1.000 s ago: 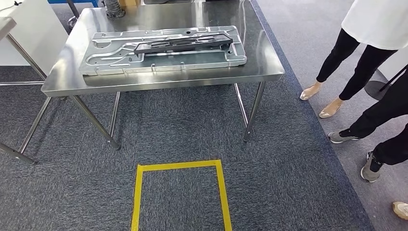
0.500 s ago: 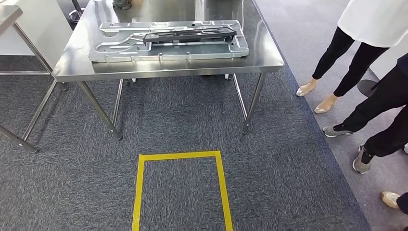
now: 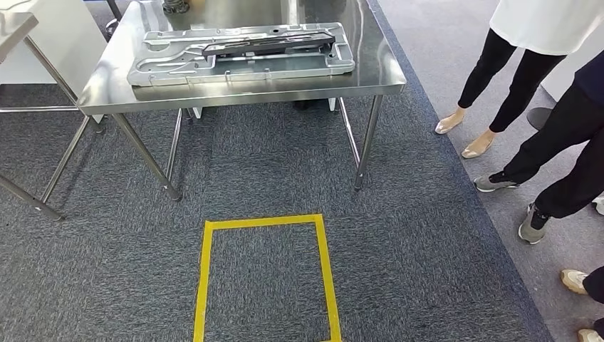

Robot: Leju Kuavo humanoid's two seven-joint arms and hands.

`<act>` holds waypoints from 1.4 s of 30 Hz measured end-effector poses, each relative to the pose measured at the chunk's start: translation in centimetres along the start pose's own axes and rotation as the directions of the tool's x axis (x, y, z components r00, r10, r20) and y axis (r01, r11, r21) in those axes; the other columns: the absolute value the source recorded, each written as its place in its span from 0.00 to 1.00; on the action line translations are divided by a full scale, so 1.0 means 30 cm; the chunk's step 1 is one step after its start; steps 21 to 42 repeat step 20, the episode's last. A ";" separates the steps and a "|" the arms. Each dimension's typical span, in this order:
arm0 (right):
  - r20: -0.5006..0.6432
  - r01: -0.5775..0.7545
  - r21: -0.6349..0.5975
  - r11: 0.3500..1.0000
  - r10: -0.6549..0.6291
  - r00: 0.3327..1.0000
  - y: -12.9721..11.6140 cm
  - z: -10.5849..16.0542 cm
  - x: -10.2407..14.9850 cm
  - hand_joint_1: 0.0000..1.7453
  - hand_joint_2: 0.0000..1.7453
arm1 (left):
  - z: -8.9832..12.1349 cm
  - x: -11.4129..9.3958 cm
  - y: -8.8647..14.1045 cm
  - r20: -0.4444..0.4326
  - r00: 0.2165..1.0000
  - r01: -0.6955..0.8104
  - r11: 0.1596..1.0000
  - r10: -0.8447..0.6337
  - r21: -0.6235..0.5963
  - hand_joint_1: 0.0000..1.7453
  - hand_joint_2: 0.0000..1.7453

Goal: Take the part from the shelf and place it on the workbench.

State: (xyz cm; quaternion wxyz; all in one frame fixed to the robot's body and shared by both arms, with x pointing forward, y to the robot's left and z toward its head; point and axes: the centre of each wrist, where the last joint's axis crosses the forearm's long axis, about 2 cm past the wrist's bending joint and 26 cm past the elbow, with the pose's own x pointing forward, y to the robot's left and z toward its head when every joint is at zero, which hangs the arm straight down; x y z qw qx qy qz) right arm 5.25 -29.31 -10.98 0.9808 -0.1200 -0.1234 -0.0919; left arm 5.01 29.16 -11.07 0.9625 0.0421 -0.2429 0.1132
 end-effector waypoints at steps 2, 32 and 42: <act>0.019 0.012 0.002 1.000 -0.012 1.000 0.001 0.001 -0.002 0.00 0.00 | -0.001 0.002 0.003 0.001 1.000 0.002 1.000 -0.002 0.001 0.00 0.00; -0.059 0.045 0.017 0.999 -0.044 0.997 0.003 0.003 -0.018 0.00 1.00 | 0.000 -0.001 0.008 -0.030 0.999 0.014 1.000 -0.014 0.009 0.00 1.00; -0.059 0.045 0.017 0.999 -0.044 0.997 0.003 0.003 -0.018 0.00 1.00 | 0.000 -0.001 0.008 -0.030 0.999 0.014 1.000 -0.014 0.009 0.00 1.00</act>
